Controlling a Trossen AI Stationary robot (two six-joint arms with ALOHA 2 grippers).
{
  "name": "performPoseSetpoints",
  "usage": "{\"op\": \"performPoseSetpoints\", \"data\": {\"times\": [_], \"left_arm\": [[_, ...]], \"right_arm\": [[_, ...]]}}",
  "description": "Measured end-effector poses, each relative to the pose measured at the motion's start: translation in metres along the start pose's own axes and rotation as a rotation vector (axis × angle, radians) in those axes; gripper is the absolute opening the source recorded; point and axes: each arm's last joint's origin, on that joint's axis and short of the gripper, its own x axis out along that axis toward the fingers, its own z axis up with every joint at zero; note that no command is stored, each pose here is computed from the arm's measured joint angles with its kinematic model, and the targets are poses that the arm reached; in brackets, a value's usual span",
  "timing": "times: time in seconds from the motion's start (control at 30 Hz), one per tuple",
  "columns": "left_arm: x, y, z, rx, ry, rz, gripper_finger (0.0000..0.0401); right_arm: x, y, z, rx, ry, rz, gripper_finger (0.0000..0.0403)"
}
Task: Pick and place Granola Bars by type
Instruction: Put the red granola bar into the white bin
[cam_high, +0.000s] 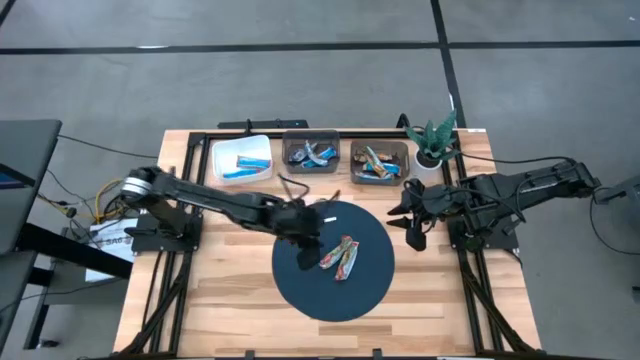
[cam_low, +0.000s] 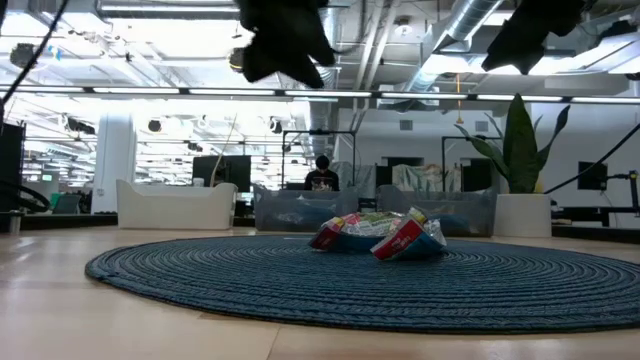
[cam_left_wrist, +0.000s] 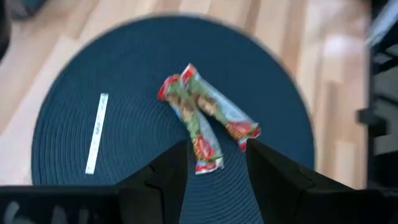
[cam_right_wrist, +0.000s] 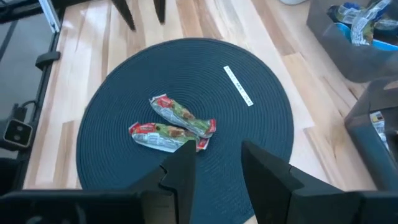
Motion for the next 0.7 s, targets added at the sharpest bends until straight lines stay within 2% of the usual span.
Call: {"op": "performPoseSetpoints", "data": {"times": [0.1,0.23,0.4,0.57,0.7], "left_arm": [[0.022,-0.005,0.008,-0.043,0.078,0.050,0.0153],[0.051,-0.006,0.018,-0.170,0.138,0.107,0.0154],[0.087,-0.003,0.013,-0.232,0.241,0.134,0.0171],[0.118,0.002,0.000,-0.242,0.314,0.166,0.0188],[0.126,0.003,-0.005,-0.235,0.326,0.182,0.0192]], "right_arm": [[0.000,0.000,-0.002,-0.041,0.020,0.012,0.0119],[0.000,0.001,-0.002,-0.069,0.023,0.026,0.0119],[0.000,0.001,-0.002,-0.081,0.024,0.032,0.0119],[0.000,0.001,-0.002,-0.095,0.029,0.053,0.0119],[0.000,0.001,-0.002,-0.098,0.030,0.055,0.0119]]}}
